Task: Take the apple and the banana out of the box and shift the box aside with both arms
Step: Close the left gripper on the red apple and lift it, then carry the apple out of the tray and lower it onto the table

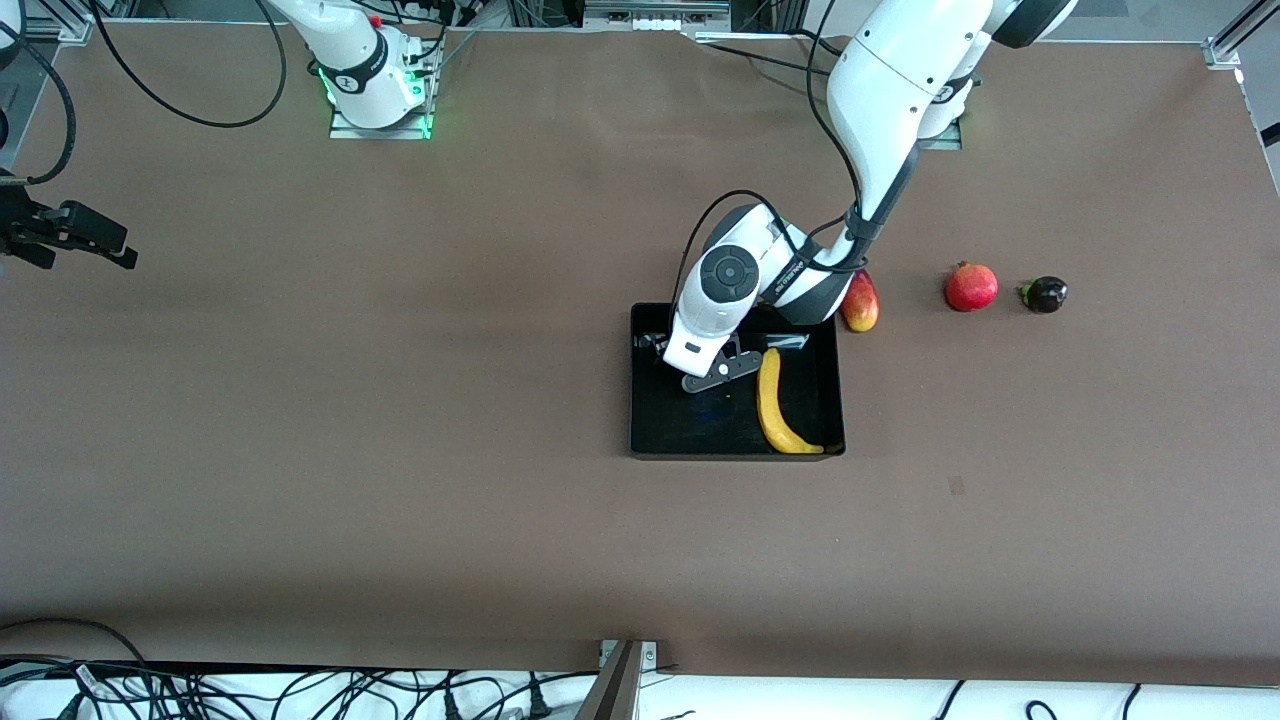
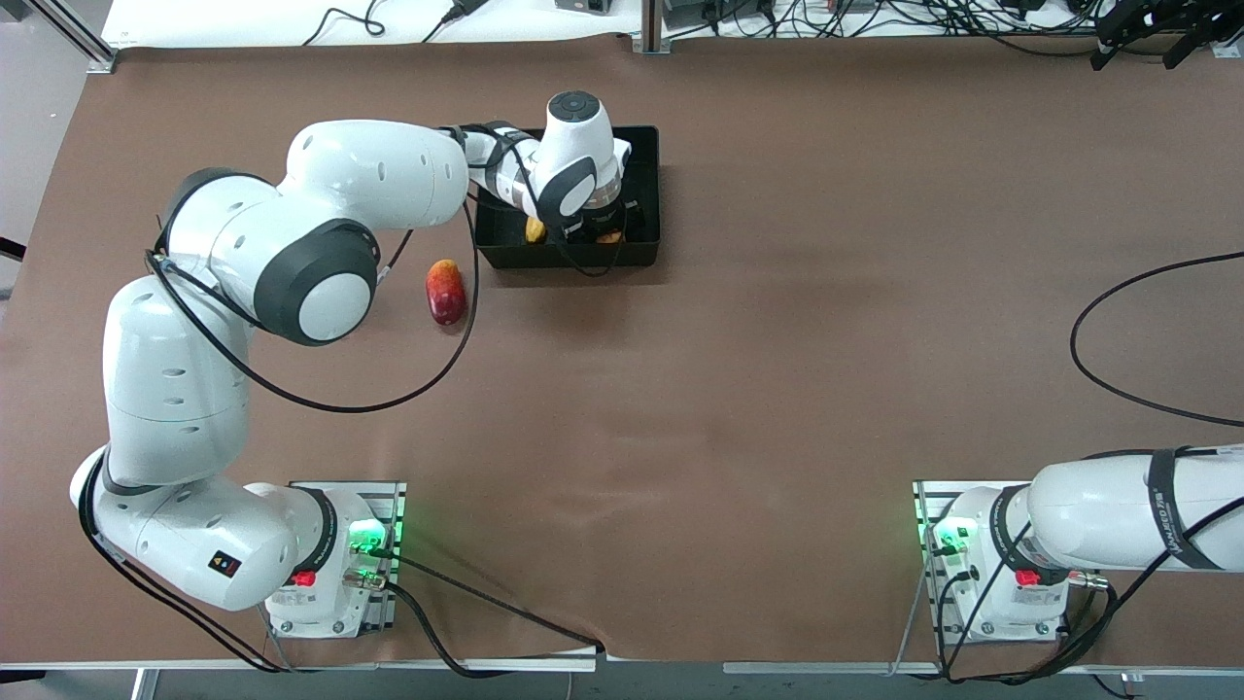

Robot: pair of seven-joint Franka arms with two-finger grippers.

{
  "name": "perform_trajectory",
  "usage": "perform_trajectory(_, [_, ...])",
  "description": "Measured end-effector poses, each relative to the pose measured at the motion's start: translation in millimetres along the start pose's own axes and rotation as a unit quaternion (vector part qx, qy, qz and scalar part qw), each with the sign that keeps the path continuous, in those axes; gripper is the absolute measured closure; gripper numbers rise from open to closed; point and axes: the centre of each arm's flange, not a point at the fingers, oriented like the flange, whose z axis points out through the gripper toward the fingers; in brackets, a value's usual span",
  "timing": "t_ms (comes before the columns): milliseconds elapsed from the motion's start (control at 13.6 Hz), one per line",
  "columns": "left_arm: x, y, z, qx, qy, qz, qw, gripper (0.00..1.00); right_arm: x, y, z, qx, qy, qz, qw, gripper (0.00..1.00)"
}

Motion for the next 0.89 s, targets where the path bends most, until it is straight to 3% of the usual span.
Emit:
perform_trajectory(221, [-4, 2, -4, 0.002, -0.003, 0.001, 1.000, 0.32, 0, 0, 0, 0.000, 0.000, 0.000, 1.000, 0.00])
perform_trajectory(443, [5, 2, -44, 0.013, -0.003, -0.011, 1.000, 0.32, 0, 0, 0, 0.000, 0.000, 0.000, 1.000, 0.00])
perform_trajectory(664, [48, -21, -116, 0.016, 0.004, -0.028, 0.999, 0.32, 0, 0, 0, 0.000, 0.000, 0.000, 1.000, 0.00])
perform_trajectory(886, [111, -85, -166, 0.039, -0.010, 0.017, 0.999, 0.32, 0, 0, 0, 0.000, 0.000, 0.000, 1.000, 0.00])
